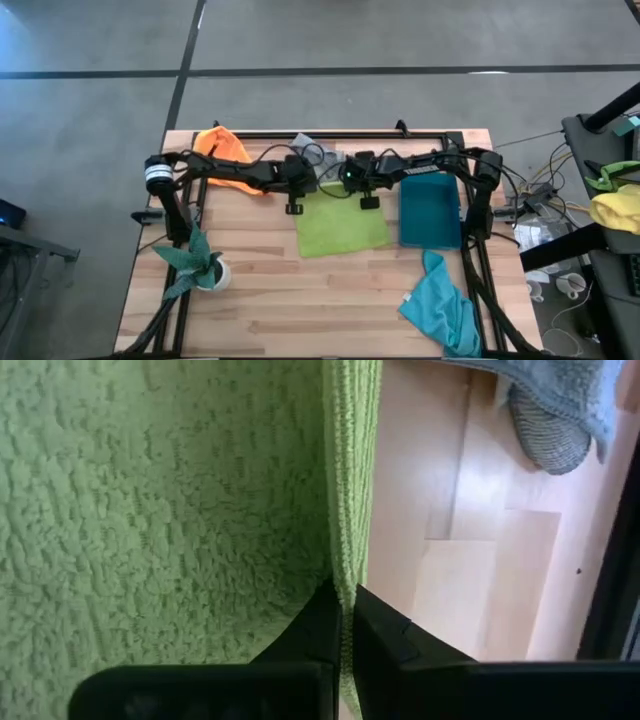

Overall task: Roll microfiber towels into tight, uniform cylinder then place into a basket
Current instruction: Roll the green towel

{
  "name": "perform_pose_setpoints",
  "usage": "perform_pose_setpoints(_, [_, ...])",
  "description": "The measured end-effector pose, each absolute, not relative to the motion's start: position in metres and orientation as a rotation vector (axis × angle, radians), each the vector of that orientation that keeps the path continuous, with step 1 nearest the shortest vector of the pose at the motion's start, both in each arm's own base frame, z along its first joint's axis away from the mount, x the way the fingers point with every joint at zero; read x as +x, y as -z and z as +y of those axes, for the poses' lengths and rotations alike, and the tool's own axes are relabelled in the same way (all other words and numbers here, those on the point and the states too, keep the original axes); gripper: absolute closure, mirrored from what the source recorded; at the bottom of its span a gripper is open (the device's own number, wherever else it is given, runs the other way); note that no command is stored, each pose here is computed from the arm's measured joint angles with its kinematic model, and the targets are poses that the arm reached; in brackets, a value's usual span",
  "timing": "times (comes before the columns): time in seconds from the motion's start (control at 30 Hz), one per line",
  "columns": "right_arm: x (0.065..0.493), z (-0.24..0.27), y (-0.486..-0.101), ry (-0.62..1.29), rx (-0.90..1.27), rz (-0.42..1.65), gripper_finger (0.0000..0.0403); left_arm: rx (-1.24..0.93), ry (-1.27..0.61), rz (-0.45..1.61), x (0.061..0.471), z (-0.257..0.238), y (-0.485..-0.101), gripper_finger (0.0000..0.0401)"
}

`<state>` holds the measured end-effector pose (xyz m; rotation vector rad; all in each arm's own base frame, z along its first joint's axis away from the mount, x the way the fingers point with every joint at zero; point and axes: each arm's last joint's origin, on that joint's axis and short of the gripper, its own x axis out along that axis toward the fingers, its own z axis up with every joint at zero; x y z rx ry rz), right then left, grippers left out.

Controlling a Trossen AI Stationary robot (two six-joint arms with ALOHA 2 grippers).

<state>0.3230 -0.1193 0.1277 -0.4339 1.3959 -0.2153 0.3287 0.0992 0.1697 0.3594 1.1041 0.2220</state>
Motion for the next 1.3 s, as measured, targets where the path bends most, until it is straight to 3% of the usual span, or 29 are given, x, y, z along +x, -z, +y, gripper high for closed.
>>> perform_pose_setpoints(0.43, [0.325, -0.096, -0.128, 0.176, -0.43, 1.42, 0.0392, 0.412, -0.216, 1.113, 0.331, 0.084, -0.158, 0.0401])
perform_pose_setpoints(0.67, [0.329, -0.099, -0.132, 0.288, -0.401, 1.399, 0.0393, 0.603, -0.363, 1.13, 0.333, 0.091, -0.161, 0.0401])
perform_pose_setpoints(0.87, [0.327, -0.093, -0.128, 0.413, -0.394, 1.397, 0.0394, 0.638, -0.361, 1.098, 0.332, 0.091, -0.155, 0.0401])
perform_pose_setpoints(1.3, [0.33, -0.068, -0.124, 0.399, -0.407, 1.372, 0.0394, 0.757, -0.361, 1.079, 0.318, 0.08, -0.131, 0.0401])
